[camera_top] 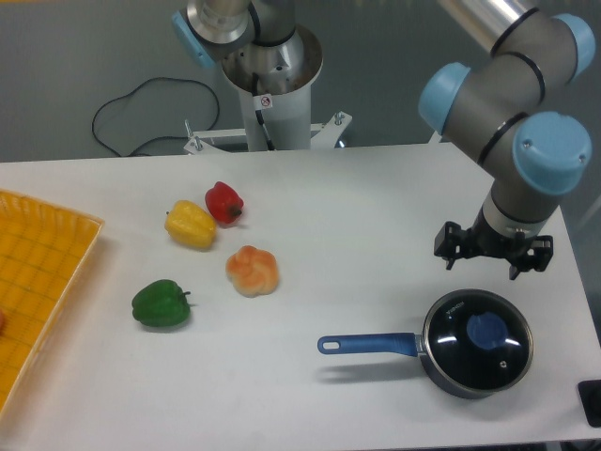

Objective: Open the lid
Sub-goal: 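Lower the open gripper over the blue knob of the glass lid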

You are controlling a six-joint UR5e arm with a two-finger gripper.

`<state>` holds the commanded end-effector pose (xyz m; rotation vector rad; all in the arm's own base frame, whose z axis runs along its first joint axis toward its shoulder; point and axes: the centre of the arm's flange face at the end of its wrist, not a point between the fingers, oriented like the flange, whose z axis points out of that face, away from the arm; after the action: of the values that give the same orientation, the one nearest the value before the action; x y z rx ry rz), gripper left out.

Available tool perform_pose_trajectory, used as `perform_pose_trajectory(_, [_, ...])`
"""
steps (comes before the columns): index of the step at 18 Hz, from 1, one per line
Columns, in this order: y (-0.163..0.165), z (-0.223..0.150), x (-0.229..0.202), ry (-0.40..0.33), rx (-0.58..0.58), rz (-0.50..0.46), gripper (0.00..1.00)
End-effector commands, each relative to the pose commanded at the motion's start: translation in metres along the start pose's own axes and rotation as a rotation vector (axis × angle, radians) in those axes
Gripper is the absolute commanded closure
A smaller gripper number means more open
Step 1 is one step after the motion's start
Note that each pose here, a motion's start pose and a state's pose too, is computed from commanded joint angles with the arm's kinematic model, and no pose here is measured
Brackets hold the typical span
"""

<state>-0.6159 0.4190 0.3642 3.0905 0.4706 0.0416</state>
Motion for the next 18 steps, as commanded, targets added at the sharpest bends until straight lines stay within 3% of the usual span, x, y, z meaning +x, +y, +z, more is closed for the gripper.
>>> perform_pose_trajectory(10, [-0.016,-0.008,-0.009,0.016,-0.015,0.005,0.0])
perform_pose_trajectory(18, [-0.034,0.019,-0.011,0.029,-0.019,-0.014,0.0])
